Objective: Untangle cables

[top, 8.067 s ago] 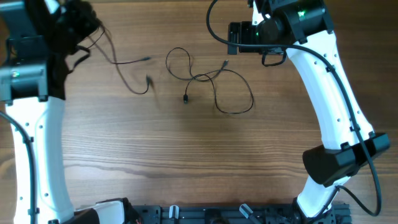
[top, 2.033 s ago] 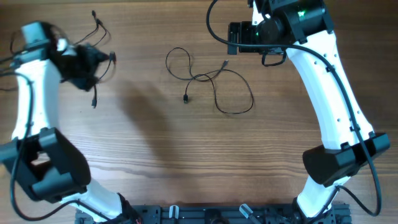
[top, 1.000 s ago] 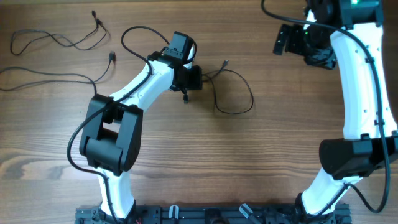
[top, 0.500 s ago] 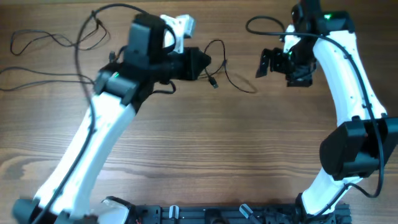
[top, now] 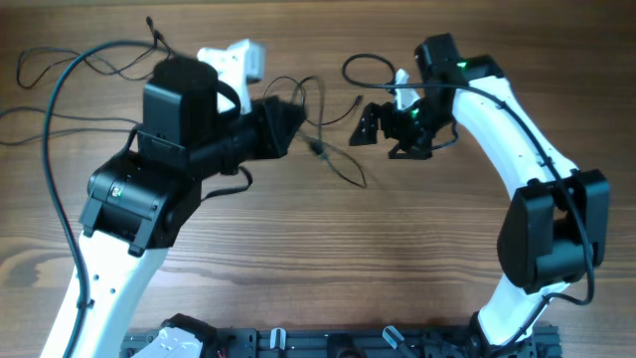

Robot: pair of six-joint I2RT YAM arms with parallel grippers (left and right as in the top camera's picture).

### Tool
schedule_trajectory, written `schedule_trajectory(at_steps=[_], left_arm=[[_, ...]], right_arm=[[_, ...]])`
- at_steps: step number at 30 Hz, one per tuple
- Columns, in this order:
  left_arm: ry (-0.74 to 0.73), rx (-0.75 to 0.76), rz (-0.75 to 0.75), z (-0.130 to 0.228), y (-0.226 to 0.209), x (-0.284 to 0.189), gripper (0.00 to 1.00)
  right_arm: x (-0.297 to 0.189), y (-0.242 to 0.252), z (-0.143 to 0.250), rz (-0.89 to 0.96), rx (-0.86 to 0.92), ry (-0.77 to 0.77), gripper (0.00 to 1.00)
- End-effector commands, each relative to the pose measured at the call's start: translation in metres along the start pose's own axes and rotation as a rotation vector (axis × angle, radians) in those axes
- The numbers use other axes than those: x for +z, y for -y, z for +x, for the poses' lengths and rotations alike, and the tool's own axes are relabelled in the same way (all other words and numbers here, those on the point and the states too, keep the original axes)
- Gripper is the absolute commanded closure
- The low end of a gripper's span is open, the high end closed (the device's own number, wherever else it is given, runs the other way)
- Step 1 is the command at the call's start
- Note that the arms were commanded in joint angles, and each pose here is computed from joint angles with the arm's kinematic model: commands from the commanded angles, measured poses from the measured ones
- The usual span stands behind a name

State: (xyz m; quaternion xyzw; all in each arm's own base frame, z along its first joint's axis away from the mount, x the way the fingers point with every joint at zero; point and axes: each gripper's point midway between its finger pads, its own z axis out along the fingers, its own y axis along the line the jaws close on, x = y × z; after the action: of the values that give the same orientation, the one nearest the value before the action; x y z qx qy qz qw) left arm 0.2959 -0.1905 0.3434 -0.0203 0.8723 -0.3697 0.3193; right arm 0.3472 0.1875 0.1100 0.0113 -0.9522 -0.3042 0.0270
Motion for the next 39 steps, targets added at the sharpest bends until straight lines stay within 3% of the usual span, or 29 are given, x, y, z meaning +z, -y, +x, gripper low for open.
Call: schedule_trajectory(at_steps=[1,3,4,5,7,8,11,13,16,19,26,34,37,39], left_arm=[[0.068,-0.109,-0.302,0.0,-0.057,-0.009,0.96],[-0.004,-0.129,-0.365,0.016,-0.072,-0.005,0.95],[-0.029,-0.136,-0.371,0.02,-0.074,-0.002,0.81],[-0.065,-0.145,-0.357,0.026,-0.073,0.004,0.74],[-0.157,-0.168,-0.293,0.039,-0.064,0.018,0.83],[-0.209,-0.175,-0.269,0.047,-0.06,0.027,0.82],[-0.29,-0.108,-0.303,0.061,-0.068,0.052,0.58],[-0.292,-0.108,-0.392,0.058,-0.092,0.07,0.57],[-0.261,-0.121,-0.46,0.045,-0.122,0.104,0.42],[-0.262,-0.192,-0.484,0.046,-0.143,0.144,0.43],[-0.319,-0.394,-0.61,0.086,-0.207,0.218,0.43],[-0.256,-0.426,-0.763,0.097,-0.252,0.235,0.42],[-0.26,-0.426,-0.767,0.101,-0.26,0.243,0.49],[-0.262,-0.426,-0.768,0.103,-0.262,0.246,0.59]], right_arm=[[0.002,-0.016,0.002,-0.037,-0.02,0.008,0.0],[0.002,-0.017,-0.004,-0.039,-0.001,0.028,0.0],[0.002,-0.017,-0.006,-0.038,0.01,0.036,0.0],[0.002,-0.018,-0.008,-0.041,0.02,0.045,0.0],[0.002,-0.016,-0.009,-0.031,0.028,0.049,0.0],[0.002,-0.016,-0.009,-0.031,0.027,0.049,0.0],[0.002,-0.016,-0.008,-0.03,0.031,0.044,0.0],[0.002,-0.015,-0.006,-0.028,0.03,0.039,0.0],[0.002,-0.015,-0.006,-0.028,0.031,0.038,0.0],[0.002,-0.015,-0.007,-0.029,0.028,0.043,0.0],[0.002,-0.01,-0.009,0.0,0.027,0.051,0.0],[0.002,-0.01,-0.009,-0.001,0.026,0.053,0.0],[0.002,-0.01,-0.009,-0.001,0.026,0.052,0.0],[0.002,-0.01,-0.009,0.0,0.026,0.052,0.0]])
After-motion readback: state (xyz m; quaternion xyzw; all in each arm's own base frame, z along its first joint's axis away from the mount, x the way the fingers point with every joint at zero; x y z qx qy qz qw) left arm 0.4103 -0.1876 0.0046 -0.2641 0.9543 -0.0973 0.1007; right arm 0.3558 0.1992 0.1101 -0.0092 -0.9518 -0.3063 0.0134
